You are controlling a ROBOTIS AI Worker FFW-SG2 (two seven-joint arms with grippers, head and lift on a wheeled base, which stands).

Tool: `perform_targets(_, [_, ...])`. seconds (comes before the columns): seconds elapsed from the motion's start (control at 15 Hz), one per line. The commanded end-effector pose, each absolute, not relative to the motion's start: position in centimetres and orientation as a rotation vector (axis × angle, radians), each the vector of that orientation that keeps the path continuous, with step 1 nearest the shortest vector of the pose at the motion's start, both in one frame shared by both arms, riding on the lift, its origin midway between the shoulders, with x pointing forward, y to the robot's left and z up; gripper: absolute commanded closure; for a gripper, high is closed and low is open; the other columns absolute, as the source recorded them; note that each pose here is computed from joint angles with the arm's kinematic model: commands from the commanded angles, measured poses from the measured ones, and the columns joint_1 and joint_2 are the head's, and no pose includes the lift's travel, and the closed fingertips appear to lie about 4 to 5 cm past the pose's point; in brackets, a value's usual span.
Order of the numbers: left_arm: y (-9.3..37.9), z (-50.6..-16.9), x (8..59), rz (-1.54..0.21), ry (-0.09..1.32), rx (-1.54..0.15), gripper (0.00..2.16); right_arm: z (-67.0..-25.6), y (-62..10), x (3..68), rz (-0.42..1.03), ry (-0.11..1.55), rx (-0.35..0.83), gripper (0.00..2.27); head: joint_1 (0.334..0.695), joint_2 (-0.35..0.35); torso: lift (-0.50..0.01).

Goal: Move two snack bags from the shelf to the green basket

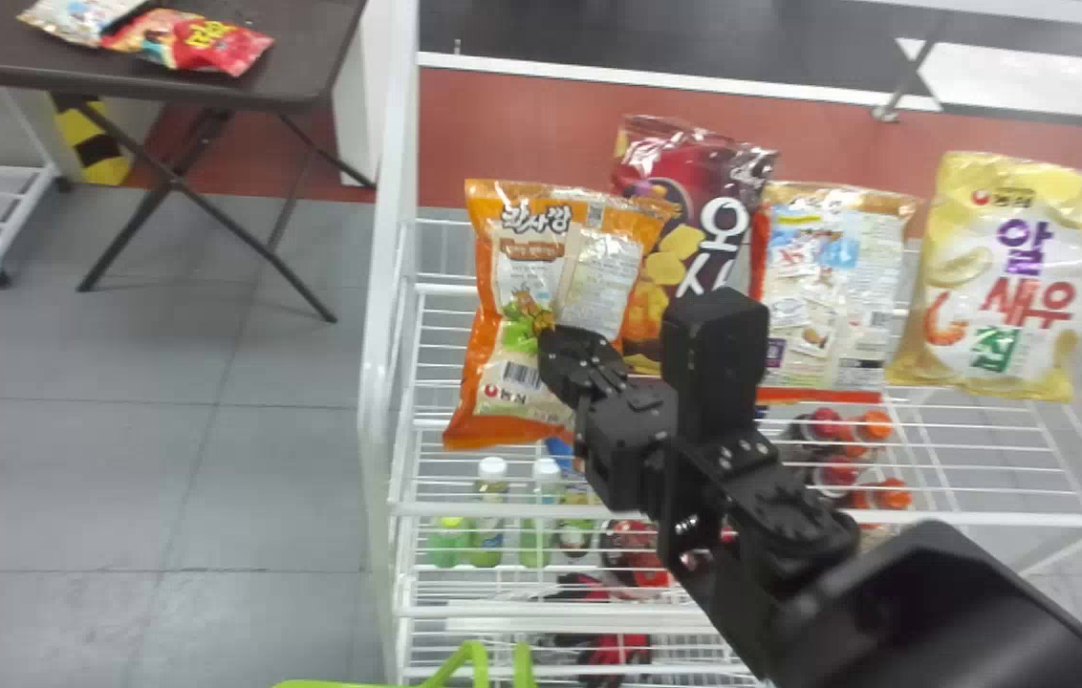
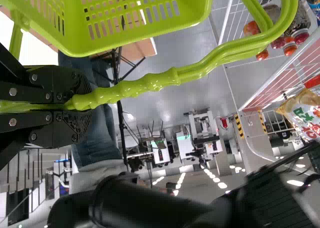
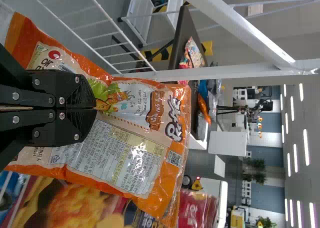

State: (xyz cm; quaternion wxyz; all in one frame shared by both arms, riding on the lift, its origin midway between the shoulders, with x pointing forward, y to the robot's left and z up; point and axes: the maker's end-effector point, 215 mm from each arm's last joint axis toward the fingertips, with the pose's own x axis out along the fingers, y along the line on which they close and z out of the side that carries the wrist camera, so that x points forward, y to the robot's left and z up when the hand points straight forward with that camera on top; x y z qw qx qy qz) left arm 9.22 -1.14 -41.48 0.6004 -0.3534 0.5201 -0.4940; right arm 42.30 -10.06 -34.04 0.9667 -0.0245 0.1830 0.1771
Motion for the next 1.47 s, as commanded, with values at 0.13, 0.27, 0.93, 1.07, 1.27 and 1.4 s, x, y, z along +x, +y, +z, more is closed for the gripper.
perform_targets(0.13, [-1.6, -41.7, 9.3, -1.138, 1.211, -0.803, 2.05, -32.5, -14.6, 34.8, 0.375, 0.511, -0.052, 2.25, 0.695, -0.345, -0.016])
perform_targets(0.27, [-1.5, -41.7, 9.4, -1.133, 1.208, -0.801, 2.05, -34.6, -15.6, 30.1, 0.405, 0.678, -0.062, 2.25, 0.695, -0.350, -0.016])
perform_targets(0.93, [-1.8, -41.1, 9.5, -1.133, 1.178, -0.813, 2.05, -38.1, -15.9, 20.1, 0.468, 1.003, 0.058, 2.25, 0.695, -0.350, -0.016])
perform_targets(1.07, [-1.7, -40.9, 9.5, -1.132, 1.174, -0.809, 2.05, -39.9, -15.0, 19.0, 0.485, 1.056, 0.068, 2.25, 0.695, -0.350, -0.016])
perform_targets(1.27, [-1.8, -40.9, 9.5, -1.129, 1.174, -0.809, 2.05, -44.4, -13.8, 16.2, 0.507, 1.178, 0.048, 2.25, 0.695, -0.350, -0.016])
perform_targets(1.4, [-1.9, -40.9, 9.4, -1.131, 1.174, -0.809, 2.05, -46.7, -12.1, 14.1, 0.546, 1.248, 0.043, 2.25, 0.695, -0.350, -0.016])
